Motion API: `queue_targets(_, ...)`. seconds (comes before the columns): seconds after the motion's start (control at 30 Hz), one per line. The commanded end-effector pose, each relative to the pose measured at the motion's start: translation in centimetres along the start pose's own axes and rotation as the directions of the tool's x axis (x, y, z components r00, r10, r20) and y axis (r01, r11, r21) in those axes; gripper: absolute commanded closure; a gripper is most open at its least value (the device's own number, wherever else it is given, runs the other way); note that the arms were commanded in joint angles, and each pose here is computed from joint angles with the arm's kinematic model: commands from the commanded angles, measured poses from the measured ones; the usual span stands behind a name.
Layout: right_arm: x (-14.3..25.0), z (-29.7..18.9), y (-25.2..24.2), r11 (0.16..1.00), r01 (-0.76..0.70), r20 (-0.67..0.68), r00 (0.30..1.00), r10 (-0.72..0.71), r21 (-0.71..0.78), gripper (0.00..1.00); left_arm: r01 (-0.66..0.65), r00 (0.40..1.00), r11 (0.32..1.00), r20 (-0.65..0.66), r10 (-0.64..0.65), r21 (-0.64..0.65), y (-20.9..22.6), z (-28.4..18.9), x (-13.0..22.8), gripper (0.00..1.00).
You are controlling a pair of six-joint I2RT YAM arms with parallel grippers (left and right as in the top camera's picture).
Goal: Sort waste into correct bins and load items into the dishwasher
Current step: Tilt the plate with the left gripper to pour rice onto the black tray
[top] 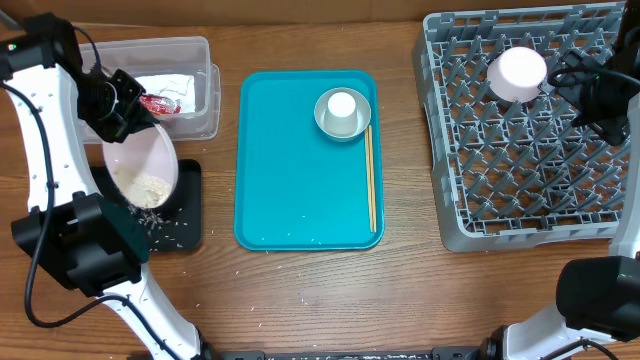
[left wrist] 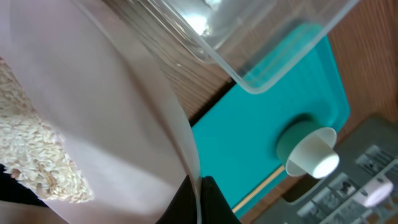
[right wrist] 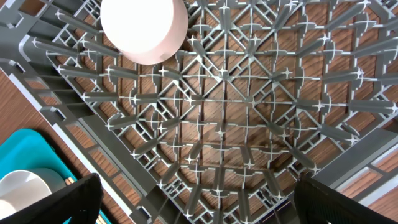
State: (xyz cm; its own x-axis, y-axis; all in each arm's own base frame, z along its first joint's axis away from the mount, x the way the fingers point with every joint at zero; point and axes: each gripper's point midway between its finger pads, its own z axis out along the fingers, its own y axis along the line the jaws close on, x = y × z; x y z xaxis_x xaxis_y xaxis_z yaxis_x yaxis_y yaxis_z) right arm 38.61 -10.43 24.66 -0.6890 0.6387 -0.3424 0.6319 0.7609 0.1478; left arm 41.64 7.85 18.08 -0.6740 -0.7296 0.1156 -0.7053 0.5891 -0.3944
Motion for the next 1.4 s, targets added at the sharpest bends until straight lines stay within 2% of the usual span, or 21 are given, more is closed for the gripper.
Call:
queue_targets(0.0,-0.6,-0.9,0.0,1.000,-0.001,0.036,0.999,0.001,-0.006,0.00,-0.016,0.998,0.992,-0.059,0.023,0.123,-1.1,-0.4,0.7,0.96)
queue_targets(0.27,-0.6,-0.9,0.0,1.000,-0.001,0.036,0.999,0.001,-0.006,0.00,-0.002,0.996,0.982,-0.089,0.019,0.187,0.0,-1.5,0.5,0.96)
queue_targets(0.6,-0.6,-0.9,0.0,1.000,-0.001,0.036,0.999,0.001,-0.006,0.00,0.030,0.989,0.907,-0.145,0.035,0.421,0.4,-5.0,0.4,0.96)
queue_targets(0.97,-0.6,-0.9,0.0,1.000,-0.001,0.036,0.999,0.001,-0.006,0.00,0.068,0.991,0.869,-0.137,0.000,0.489,2.7,-7.2,-0.4,0.96)
queue_targets(1.1,-0.6,-0.9,0.0,1.000,-0.001,0.036,0.999,0.001,-0.006,0.00,0.047,0.993,0.830,-0.119,0.023,0.555,2.5,-8.0,-0.7,0.96)
queue_targets(1.37,-0.6,-0.9,0.0,1.000,-0.001,0.036,0.999,0.001,-0.006,0.00,0.074,0.989,0.802,-0.149,0.018,0.593,2.8,-7.6,-0.5,0.96)
